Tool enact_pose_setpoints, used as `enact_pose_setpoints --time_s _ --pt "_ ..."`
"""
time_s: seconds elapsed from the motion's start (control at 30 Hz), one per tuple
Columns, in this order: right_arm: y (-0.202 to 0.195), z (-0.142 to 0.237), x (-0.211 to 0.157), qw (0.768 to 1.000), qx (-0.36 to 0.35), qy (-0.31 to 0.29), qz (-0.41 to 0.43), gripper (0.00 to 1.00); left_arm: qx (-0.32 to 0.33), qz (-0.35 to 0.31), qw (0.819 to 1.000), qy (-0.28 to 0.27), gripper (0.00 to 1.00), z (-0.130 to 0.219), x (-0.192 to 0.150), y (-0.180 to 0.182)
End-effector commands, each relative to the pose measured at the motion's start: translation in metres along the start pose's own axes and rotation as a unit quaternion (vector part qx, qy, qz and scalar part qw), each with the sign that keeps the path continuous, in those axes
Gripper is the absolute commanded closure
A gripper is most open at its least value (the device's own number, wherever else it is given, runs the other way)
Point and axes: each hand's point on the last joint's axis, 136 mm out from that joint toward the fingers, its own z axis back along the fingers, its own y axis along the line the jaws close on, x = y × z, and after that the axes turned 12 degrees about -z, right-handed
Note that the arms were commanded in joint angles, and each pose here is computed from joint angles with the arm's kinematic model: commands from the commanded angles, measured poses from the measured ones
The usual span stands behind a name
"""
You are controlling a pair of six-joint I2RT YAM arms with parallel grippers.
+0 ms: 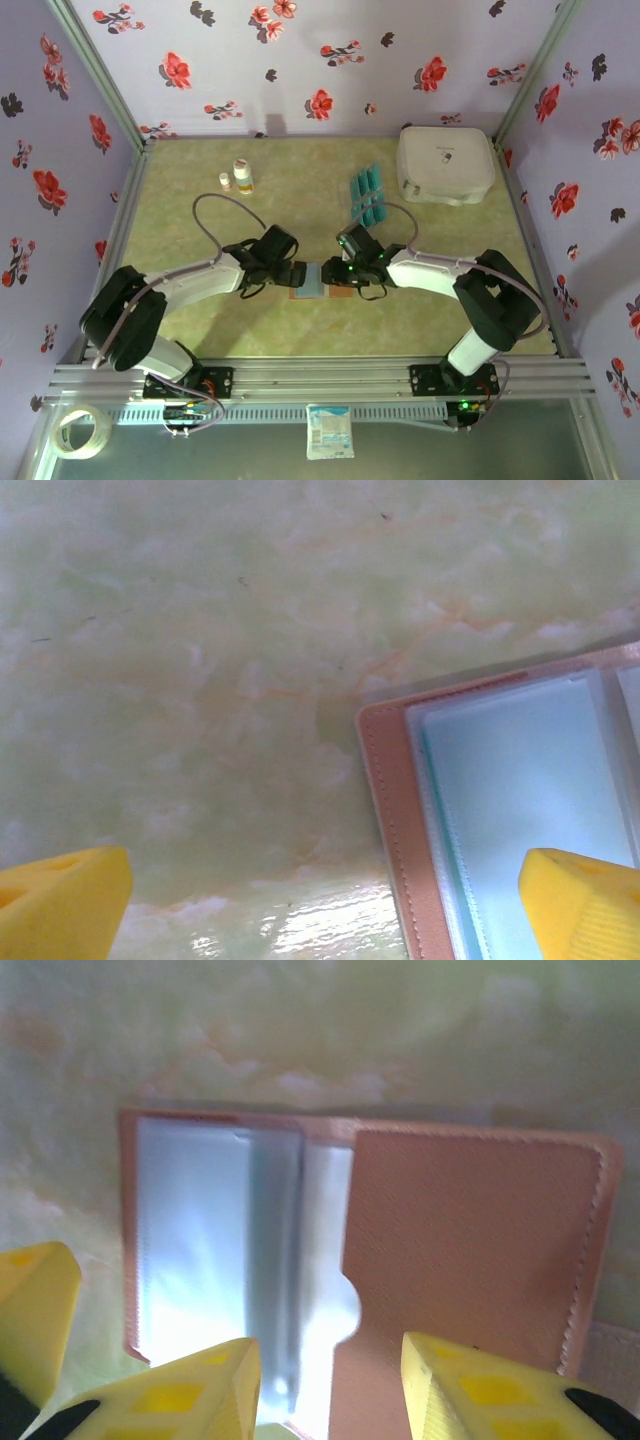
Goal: Put the credit cards into the card holder
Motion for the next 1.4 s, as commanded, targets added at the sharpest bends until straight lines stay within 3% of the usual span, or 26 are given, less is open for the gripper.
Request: enact_pose_setpoints --time_s 0.0,0.2,0.7,1.37 --pt "-0.006 0.0 0.002 1.0 -0.004 -0.013 0.002 0.59 0.006 -0.03 1.0 -0.004 0.0 -0.002 0.006 -0.007" --pt "-0.015 -0.004 -0.002 1.0 -0.011 -0.01 -0.001 0.59 0.013 -0.055 0.998 0.002 0.0 -0.01 0.0 -0.014" --pt "-0.027 -0.009 -0.008 1.0 -0.029 -0.001 0.002 0.6 0.076 -0.048 0.995 0.034 0.0 -0.017 -0.022 0.01" --pt "-0.019 0.008 -0.004 0.999 -0.03 -0.006 0.016 0.6 0.058 -0.033 0.998 0.017 0.0 0.001 -0.029 -0.001"
